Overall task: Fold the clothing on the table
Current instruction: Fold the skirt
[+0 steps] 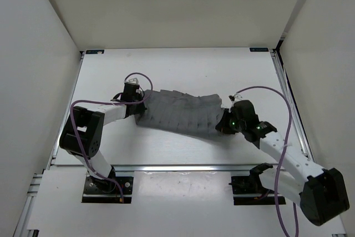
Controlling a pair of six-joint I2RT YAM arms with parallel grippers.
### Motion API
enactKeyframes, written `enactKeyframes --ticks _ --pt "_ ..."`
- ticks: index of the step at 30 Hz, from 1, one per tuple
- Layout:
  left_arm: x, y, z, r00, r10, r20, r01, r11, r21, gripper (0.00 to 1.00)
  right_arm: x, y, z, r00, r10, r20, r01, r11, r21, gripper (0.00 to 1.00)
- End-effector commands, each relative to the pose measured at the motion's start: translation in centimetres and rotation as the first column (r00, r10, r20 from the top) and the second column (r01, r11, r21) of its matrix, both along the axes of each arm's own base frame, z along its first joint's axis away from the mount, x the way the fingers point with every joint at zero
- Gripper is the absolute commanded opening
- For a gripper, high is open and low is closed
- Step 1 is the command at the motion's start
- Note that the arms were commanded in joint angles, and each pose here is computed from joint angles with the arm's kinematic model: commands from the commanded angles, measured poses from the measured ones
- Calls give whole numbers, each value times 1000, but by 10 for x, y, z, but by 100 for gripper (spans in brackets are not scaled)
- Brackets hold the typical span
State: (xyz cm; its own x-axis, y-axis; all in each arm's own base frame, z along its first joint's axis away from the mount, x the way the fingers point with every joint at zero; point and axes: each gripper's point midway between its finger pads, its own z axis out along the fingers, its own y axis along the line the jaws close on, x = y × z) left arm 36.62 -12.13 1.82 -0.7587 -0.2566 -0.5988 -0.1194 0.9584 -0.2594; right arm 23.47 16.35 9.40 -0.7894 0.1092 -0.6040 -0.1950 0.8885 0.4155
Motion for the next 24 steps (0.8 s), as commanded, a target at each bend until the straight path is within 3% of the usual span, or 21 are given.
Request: enactKeyframes --ticks 1,12,19,24 --pt "0 2 6 1000 -7 -9 7 1000 12 0 -28 -12 -19 997 -44 -64 42 999 -32 0" --pt "2 -2 7 1000 -13 -16 13 1000 22 0 -83 -22 -23 985 -77 -157 80 997 13 0" --pt "2 -2 11 1000 -10 -9 10 1000 16 0 -114 -9 -21 976 -1 -218 3 1000 7 0" --pt "1 0 8 1000 -8 -17 9 1000 23 0 -154 -2 -29 927 106 -359 -115 993 -2 2"
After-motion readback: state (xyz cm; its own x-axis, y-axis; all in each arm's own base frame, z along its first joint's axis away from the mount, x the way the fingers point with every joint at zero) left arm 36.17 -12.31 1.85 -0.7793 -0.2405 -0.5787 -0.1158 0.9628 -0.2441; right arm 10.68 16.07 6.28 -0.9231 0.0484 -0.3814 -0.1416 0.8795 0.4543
